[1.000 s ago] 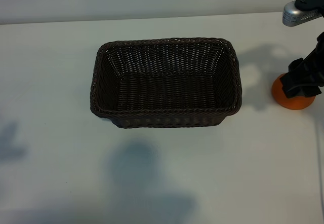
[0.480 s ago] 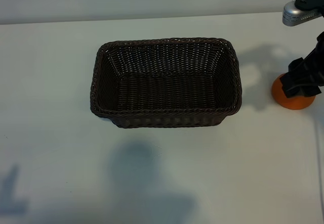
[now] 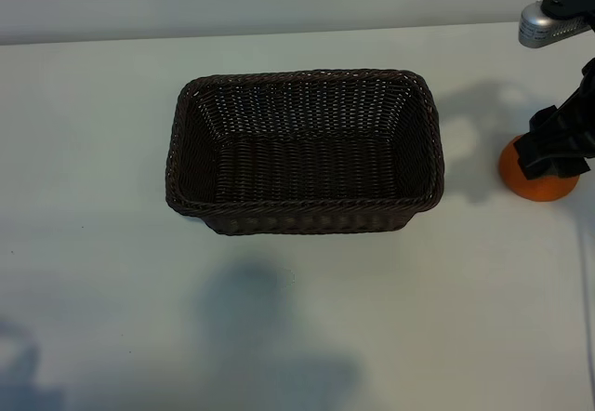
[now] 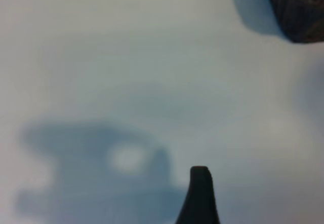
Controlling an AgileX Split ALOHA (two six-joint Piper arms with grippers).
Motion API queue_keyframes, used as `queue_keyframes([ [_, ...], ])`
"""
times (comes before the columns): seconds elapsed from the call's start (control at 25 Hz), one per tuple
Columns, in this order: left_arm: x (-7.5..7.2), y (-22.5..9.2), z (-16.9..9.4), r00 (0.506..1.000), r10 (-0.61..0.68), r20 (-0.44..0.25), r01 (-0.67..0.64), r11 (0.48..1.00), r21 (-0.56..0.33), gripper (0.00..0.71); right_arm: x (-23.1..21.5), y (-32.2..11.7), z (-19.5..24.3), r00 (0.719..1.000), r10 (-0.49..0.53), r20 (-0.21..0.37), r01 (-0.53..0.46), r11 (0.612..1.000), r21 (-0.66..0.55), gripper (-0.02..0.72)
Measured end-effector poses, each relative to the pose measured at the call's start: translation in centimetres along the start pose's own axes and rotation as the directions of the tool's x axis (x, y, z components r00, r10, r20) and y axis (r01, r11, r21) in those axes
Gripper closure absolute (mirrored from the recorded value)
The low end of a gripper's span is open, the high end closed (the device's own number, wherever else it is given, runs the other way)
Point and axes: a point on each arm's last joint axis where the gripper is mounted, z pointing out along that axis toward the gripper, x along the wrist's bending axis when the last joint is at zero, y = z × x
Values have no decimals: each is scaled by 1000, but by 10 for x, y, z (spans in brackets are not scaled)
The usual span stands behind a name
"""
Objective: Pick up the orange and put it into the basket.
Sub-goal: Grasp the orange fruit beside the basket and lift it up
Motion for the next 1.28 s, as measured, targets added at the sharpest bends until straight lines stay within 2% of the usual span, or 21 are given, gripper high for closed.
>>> queue_keyframes([
  [0.16, 1, -3, 1, 1000, 1, -17, -1, 1000, 2, 114, 0, 0, 0, 1000, 0, 0, 0, 1000, 0, 108],
  [1.28, 2, -1, 9, 1000, -2, -22, 2, 999, -39, 114, 0, 1, 0, 1000, 0, 2, 1, 1000, -11, 108],
])
